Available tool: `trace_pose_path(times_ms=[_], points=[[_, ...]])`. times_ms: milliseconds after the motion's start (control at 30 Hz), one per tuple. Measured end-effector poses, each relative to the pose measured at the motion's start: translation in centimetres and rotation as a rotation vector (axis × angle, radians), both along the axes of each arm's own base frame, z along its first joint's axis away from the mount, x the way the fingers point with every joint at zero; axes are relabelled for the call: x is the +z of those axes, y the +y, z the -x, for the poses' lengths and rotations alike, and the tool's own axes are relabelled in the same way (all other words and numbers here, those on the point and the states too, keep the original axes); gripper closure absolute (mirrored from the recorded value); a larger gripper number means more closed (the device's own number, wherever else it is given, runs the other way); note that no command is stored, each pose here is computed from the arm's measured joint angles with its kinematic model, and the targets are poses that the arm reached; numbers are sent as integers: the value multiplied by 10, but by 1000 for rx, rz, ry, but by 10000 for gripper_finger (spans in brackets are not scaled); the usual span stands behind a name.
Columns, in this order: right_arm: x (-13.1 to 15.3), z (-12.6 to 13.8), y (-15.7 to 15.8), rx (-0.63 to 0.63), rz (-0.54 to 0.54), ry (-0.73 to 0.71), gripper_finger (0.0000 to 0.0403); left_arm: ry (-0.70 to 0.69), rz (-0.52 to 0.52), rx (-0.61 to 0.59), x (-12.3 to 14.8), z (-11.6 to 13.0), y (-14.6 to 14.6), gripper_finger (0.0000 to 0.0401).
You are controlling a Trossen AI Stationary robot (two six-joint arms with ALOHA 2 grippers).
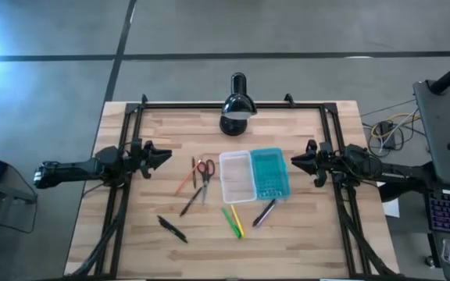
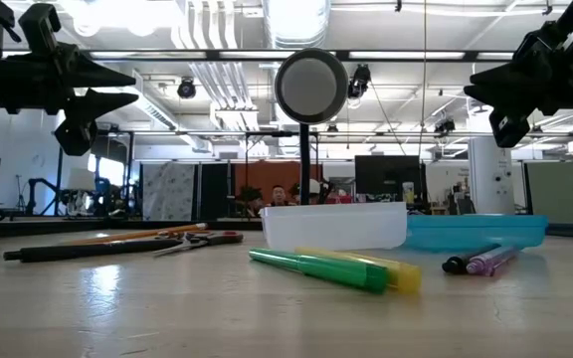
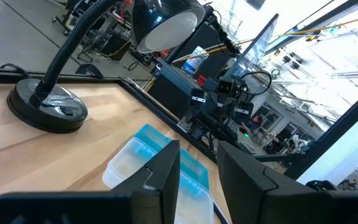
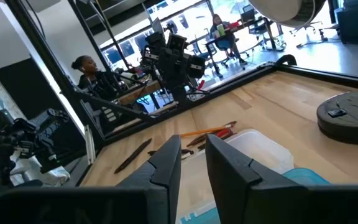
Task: Pick & place school supplies into a supply box
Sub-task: Put the violet pen into the supply box
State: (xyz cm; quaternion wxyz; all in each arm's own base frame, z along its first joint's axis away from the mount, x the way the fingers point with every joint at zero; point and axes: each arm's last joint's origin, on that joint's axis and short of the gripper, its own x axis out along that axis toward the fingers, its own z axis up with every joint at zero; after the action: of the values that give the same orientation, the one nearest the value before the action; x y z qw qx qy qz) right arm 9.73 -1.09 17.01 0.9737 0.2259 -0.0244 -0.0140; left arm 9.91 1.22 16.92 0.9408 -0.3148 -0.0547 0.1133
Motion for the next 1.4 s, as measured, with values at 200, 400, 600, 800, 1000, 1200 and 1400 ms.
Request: trace_pose_path(times_ms=[200,400,600,800,1000,1200,1400], points=[[14,2,-5,-194,65,-133,335,1,0,0,0,0,0,310],[27,6,-7,-269,2,-285,335,3,0,0,0,0,0,310],[24,5,-11,-346,-389,-343,335,3,0,0,0,0,0,310],[0,-14,-8,-195,-489,-46,335,7,1,0,-1,0,0,310],[12,-23,-15,-319,-563,-230,335,11,1,0,-1,0,0,310],[32,-28,-19,-405,-550,-451,335,11,1,0,-1,0,0,310],[67,-58,-26,-549,-471,-400,335,14,1,0,-1,0,0,310]])
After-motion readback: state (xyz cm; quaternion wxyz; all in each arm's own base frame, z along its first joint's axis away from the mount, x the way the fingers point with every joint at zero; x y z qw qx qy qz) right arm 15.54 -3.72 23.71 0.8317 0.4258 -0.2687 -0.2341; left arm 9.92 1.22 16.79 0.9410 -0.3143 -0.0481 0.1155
